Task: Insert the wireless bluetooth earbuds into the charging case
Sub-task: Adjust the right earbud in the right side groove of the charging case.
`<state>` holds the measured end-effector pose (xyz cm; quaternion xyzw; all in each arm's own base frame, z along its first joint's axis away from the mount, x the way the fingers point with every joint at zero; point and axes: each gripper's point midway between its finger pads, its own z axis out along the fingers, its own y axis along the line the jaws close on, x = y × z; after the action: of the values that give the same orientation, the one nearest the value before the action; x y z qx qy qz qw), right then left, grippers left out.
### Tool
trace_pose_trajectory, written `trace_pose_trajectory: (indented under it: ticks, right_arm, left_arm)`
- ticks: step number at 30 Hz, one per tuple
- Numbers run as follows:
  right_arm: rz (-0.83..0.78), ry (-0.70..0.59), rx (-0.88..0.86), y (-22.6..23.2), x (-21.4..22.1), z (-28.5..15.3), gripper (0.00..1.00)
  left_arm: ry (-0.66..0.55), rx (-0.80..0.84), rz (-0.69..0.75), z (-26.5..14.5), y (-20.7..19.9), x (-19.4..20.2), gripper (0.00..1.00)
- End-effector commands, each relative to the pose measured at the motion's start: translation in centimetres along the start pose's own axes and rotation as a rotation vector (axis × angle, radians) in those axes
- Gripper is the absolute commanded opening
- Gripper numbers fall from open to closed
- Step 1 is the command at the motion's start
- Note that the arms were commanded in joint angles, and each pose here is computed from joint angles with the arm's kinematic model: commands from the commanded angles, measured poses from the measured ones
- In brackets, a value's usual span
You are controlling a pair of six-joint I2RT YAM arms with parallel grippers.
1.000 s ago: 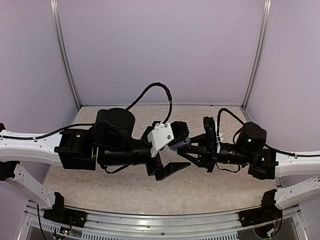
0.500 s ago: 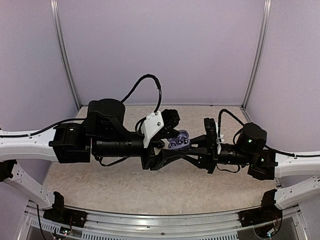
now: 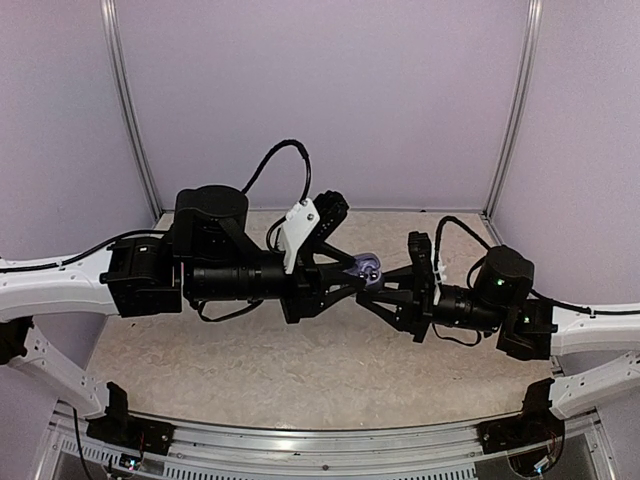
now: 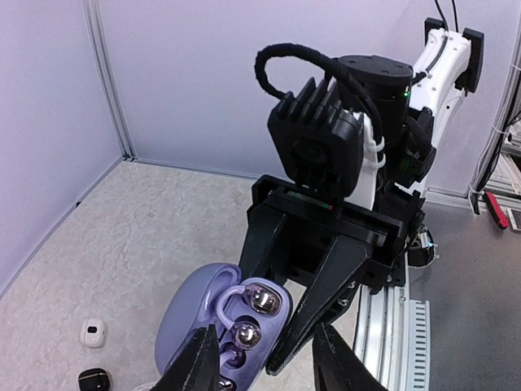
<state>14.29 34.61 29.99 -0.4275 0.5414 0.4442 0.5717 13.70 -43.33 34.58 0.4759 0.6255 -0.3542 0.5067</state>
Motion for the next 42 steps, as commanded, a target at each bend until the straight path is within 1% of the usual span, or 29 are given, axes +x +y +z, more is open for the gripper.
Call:
trace_pose_trajectory:
  ticks: [1,5,8,9,12,19,27,34,42]
  right_arm:
    - [-0.037,0.029,0.056,-0.6,0.5,-0.4,0.00]
    - [-0.059,0.043,0.078,-0.9,0.7,-0.5,0.00]
    - [-0.062,0.039,0.073,-0.8,0.5,-0.6,0.00]
    - [-0.088,0.039,0.071,-0.8,0.5,-0.6,0.00]
    - [-0.101,0.044,0.061,-0.6,0.5,-0.5,0.00]
    - [-0.122,0.060,0.072,-0.9,0.6,-0.5,0.00]
    - [-0.138,0.051,0.131,-1.8,0.0,-0.9,0.00]
    - [-0.153,0.070,0.146,-2.1,0.2,-0.7,0.00]
    - [-0.176,0.083,0.166,-2.5,0.3,-0.9,0.00]
  left_arm:
    - [-0.030,0.004,-0.113,-0.4,0.5,-2.0,0.38]
    - [-0.015,-0.009,-0.171,-0.3,1.4,-1.9,0.33]
    - [0.003,-0.008,-0.172,0.0,1.4,-1.7,0.26]
    - [0.010,-0.011,-0.168,0.2,1.5,-1.6,0.24]
    - [0.031,-0.020,-0.163,0.6,1.6,-1.2,0.21]
    - [0.082,-0.007,-0.188,1.9,1.6,-0.2,0.18]
    - [0.115,-0.053,-0.230,2.5,2.5,0.9,0.16]
    - [0.142,-0.107,-0.249,3.0,3.7,1.2,0.14]
    - [0.178,-0.129,-0.262,3.5,4.3,1.5,0.12]
